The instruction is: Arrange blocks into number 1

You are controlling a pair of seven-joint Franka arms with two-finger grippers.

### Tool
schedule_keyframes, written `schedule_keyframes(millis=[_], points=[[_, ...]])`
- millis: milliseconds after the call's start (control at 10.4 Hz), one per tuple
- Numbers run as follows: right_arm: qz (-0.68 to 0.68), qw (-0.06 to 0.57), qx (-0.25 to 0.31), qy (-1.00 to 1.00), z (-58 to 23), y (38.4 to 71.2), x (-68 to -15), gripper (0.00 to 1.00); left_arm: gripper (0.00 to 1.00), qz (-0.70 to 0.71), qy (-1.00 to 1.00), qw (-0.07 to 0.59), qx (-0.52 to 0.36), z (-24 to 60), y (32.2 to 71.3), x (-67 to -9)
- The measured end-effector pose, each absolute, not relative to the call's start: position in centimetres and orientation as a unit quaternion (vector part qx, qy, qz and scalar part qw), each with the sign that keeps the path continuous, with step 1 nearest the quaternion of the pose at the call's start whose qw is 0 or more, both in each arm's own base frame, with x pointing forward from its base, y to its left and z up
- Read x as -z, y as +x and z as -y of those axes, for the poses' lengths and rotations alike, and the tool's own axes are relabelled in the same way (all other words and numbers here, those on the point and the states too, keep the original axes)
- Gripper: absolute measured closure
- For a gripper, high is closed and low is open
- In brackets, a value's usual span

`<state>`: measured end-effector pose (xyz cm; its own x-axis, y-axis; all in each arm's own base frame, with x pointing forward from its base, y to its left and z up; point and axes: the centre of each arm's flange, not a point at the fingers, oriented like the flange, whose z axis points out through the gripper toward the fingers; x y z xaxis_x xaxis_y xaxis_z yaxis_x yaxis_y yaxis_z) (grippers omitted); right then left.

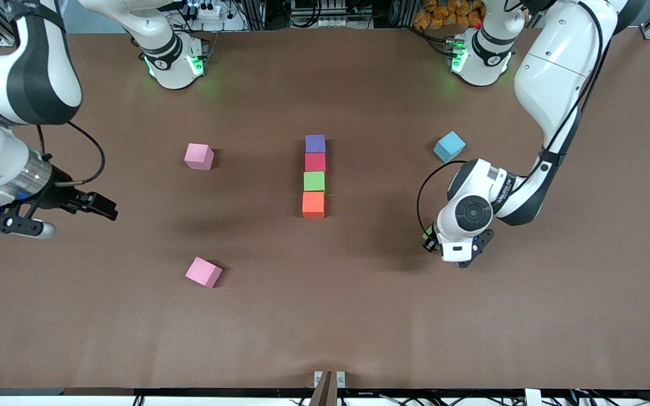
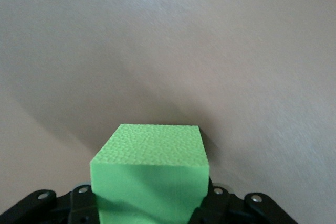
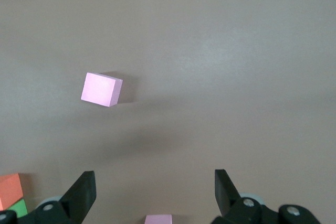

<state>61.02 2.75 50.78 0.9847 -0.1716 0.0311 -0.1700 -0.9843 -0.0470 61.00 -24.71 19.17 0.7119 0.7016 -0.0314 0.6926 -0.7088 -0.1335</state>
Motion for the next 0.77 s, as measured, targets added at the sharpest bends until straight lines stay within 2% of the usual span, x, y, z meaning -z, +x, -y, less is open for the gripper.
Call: schedule_keyframes(millis=[192,288,575,767], points=[[-0.072,0.021,0.008,-0.997,-0.8,59.8,-52.6,0.00,0.37,0.335,-0.940,0.056,-0.038,30.3,58.2,-21.0],[-0.065,0.021,0.005,-0.998,0.4,59.1,-53.6,0.00,0.37,0.318,-0.946,0.051,-0.035,34.2,55.5,-23.0],[-0.064,0.017,-0.009,-0.998,2.9,57.8,-55.6,0.00,0.37,0.272,-0.961,0.031,-0.048,46.0,43.1,-29.0],[-0.069,0.015,-0.004,-0.997,3.8,57.7,-57.2,0.00,0.37,0.235,-0.969,0.030,-0.065,51.6,34.7,-30.7]])
